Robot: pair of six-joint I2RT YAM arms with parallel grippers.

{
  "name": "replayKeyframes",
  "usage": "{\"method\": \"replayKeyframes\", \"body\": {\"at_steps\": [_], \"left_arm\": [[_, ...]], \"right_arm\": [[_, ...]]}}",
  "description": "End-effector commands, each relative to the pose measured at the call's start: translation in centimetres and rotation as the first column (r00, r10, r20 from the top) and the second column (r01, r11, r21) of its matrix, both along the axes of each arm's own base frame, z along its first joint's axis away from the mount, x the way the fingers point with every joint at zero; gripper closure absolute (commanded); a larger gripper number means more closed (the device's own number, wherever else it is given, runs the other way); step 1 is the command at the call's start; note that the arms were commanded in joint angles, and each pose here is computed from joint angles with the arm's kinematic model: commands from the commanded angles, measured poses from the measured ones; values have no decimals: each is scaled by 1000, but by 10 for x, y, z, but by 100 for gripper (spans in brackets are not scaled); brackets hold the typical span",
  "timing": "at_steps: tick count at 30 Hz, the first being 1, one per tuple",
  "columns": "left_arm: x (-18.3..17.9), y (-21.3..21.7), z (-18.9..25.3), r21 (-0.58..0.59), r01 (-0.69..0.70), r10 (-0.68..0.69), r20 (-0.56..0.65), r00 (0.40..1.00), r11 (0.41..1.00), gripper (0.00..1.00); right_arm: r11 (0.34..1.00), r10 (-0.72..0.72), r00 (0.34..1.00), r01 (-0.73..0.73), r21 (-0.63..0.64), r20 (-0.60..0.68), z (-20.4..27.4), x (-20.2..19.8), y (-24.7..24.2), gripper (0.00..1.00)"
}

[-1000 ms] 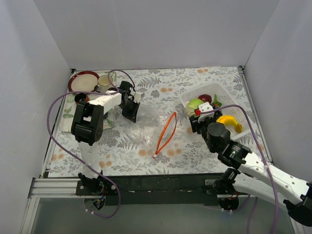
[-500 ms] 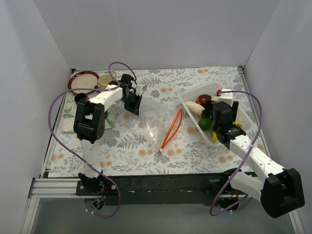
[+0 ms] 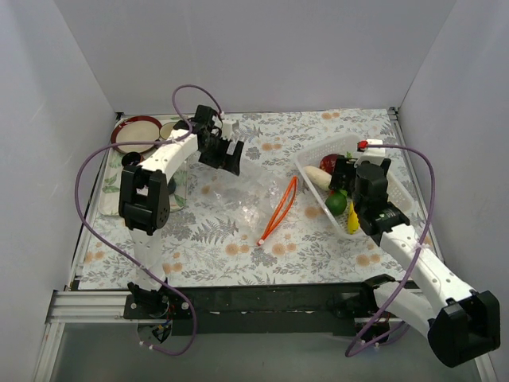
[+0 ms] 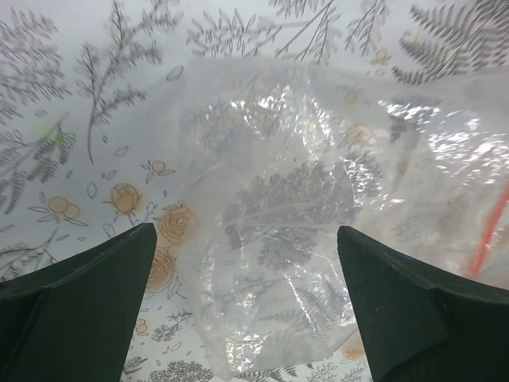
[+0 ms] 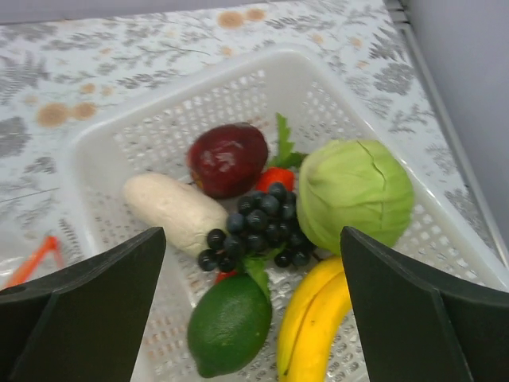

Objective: Open the zip-top bag and remove the fake food

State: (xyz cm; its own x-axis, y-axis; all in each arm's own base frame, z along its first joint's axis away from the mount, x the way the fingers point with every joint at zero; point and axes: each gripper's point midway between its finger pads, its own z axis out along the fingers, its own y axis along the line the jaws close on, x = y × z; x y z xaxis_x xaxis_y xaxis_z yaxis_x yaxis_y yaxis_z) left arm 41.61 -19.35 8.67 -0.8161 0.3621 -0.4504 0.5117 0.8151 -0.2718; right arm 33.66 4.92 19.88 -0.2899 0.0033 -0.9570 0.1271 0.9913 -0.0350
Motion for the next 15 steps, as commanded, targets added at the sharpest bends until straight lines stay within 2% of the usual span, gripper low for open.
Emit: {"method": "replayKeyframes", "body": {"at_steps": [1,2,5,6,7,9,10,11,12,13,15], "left_arm": [[20,-16,92,-123,2,21,186,982,992,2],[21,-18,100,-137,4,24,201,979,991,2],[23,-24,128,-199,8,44,257,965,980,2],[25,-26,149,-230,20,57,323,945,973,2],[19,-22,134,-232,-16,87,297,951,973,2],[31,-20,146,-275,-37,154,416,896,961,2],[16,-8,124,-262,-88,192,406,894,961,2],[22,-8,136,-283,-58,197,491,848,957,2],[19,-1,128,-268,-66,200,511,836,961,2],[16,5,129,-268,-80,216,527,822,960,2],[11,14,112,-265,-131,250,486,837,955,2]], "right_arm": [[943,273,934,-307,128,232,62,-1,58,2],[902,366,895,-408,139,255,64,-6,76,2],[856,448,860,-492,160,246,62,-11,97,2],[852,465,859,-500,155,216,53,-10,101,2],[853,482,856,-507,125,186,43,-9,101,1],[880,453,883,-465,98,122,15,-7,91,2],[892,440,892,-448,66,107,8,-6,85,2],[912,403,910,-408,49,96,-5,-6,76,2],[918,389,915,-395,40,109,-5,-6,73,1],[924,375,919,-380,26,119,-7,-6,69,1],[932,357,923,-363,13,146,-10,-10,63,1]]}}
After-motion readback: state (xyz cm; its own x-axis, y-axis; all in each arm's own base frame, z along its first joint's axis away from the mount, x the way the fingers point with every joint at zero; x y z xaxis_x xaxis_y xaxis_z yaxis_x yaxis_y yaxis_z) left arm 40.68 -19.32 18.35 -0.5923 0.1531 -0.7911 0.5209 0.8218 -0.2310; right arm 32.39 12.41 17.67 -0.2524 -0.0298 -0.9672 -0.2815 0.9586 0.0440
